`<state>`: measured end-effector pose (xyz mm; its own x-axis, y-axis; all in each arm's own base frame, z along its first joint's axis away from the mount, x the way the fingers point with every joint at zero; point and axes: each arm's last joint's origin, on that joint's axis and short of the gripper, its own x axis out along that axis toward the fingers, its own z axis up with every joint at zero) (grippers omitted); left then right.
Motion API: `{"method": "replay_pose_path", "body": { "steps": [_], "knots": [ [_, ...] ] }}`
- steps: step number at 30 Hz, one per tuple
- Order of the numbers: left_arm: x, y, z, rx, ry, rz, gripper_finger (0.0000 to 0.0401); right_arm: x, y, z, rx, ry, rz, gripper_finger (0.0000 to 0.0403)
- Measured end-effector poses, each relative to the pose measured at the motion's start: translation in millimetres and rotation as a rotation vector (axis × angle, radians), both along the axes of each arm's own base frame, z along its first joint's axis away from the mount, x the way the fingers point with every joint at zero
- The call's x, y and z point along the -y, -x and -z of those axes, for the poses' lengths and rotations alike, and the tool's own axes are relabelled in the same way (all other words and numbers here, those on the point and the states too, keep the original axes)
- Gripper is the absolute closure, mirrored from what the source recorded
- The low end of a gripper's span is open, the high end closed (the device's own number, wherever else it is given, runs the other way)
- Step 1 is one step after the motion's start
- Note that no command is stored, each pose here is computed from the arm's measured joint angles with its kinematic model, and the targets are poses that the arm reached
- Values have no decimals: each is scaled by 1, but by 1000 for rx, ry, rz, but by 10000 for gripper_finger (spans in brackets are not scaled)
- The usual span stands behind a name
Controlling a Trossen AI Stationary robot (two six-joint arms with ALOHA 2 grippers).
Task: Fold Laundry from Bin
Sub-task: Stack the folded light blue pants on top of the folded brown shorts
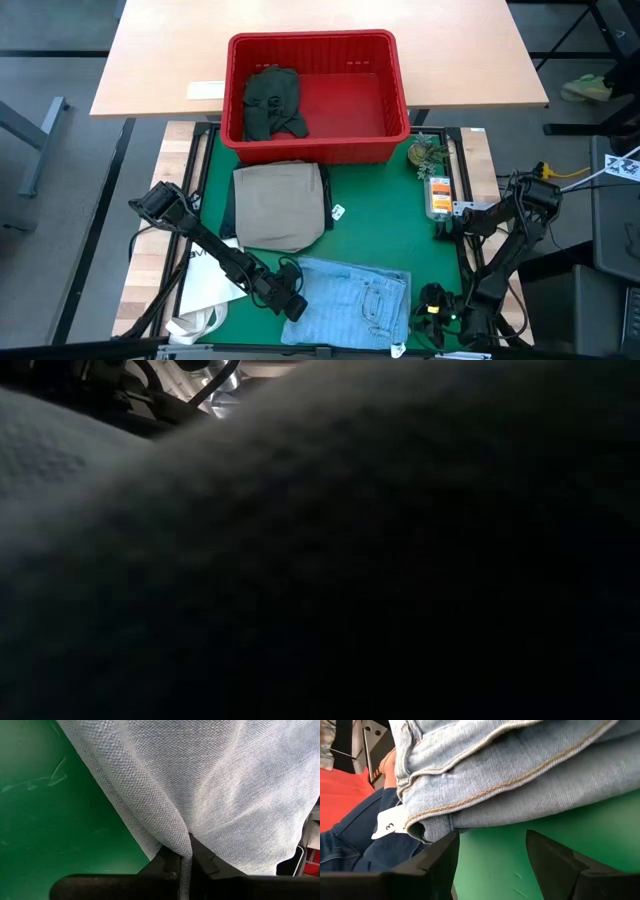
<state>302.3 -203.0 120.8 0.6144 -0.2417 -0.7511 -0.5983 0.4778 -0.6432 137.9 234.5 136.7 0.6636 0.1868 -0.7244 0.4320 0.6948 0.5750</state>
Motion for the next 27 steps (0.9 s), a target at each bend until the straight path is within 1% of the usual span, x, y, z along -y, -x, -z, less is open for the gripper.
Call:
{"method": "replay_pose_path", "body": {
  "steps": [5,9,12,15,24,27],
  "knots": [
    [0,0,0,0,0,-1,401,-1,1,0,-30,-34,6,171],
    [0,0,0,0,0,-2,401,2,2,-9,-16,-54,9,171],
    [0,0,0,0,0,-3,401,9,4,-20,31,-25,34,171],
    [0,0,0,0,1,-4,401,15,6,-25,33,16,34,171],
    [-1,-1,0,1,-1,-9,401,18,0,-21,33,41,63,171],
    [-1,-1,0,3,0,-10,401,22,-6,-21,36,52,85,171]
  ]
}}
